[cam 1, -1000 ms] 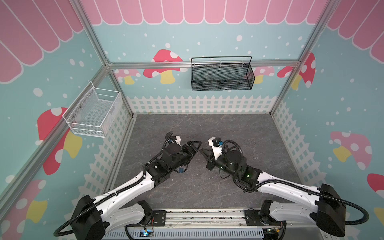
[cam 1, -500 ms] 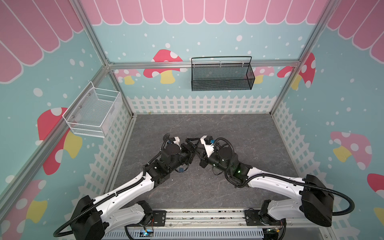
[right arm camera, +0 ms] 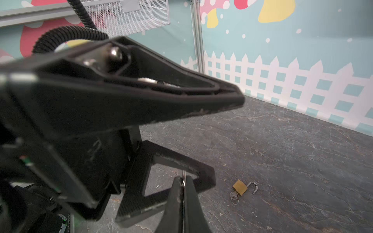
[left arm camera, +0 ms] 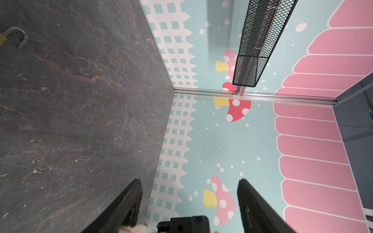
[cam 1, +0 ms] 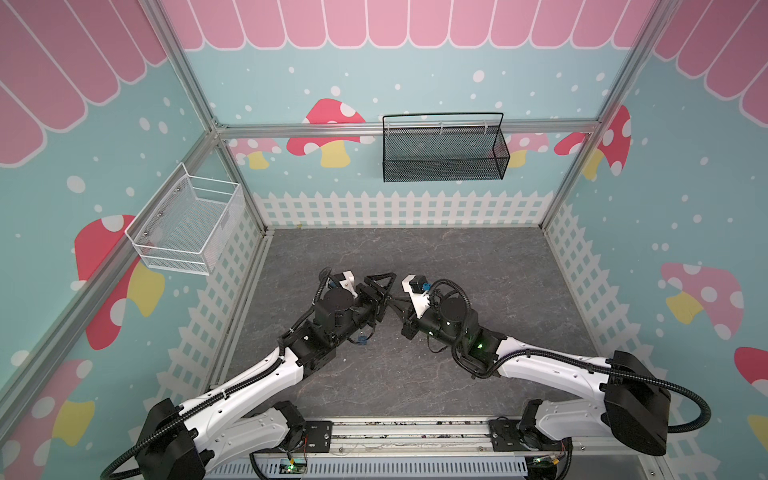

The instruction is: Unlock with the key

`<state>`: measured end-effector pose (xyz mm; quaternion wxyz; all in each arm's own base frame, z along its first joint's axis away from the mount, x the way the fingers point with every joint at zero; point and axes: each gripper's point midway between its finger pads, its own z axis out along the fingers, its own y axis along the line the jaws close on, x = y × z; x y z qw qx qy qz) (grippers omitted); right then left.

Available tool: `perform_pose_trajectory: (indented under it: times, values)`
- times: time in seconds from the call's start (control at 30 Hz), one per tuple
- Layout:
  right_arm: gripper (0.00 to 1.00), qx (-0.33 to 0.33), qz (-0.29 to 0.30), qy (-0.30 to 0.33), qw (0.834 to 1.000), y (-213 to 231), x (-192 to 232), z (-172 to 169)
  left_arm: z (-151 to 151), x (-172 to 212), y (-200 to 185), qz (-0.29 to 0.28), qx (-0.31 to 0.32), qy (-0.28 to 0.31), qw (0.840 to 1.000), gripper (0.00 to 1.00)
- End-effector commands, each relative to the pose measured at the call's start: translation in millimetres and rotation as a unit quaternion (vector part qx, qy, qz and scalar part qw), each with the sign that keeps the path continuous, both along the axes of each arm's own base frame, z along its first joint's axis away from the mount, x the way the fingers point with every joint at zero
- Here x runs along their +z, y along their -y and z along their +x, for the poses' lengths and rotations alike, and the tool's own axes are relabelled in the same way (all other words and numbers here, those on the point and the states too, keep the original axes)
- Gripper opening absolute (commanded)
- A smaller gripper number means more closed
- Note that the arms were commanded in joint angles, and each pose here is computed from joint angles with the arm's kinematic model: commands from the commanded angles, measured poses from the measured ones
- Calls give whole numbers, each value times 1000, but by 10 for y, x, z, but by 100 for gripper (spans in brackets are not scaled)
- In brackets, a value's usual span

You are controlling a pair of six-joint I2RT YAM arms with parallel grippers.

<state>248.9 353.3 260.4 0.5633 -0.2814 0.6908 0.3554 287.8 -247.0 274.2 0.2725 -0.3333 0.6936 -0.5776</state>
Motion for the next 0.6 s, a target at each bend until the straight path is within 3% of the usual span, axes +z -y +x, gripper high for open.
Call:
perform_pose_trajectory:
  times: [0.0, 0.57]
  values:
    - [0, -10, 7, 25, 1000, 77, 129, 0, 27, -11, -89, -7, 21, -2, 1000, 67]
    - [0, -15, -8, 38, 999, 123, 108, -4, 27, -73, -148, 2, 29, -10, 1000, 43]
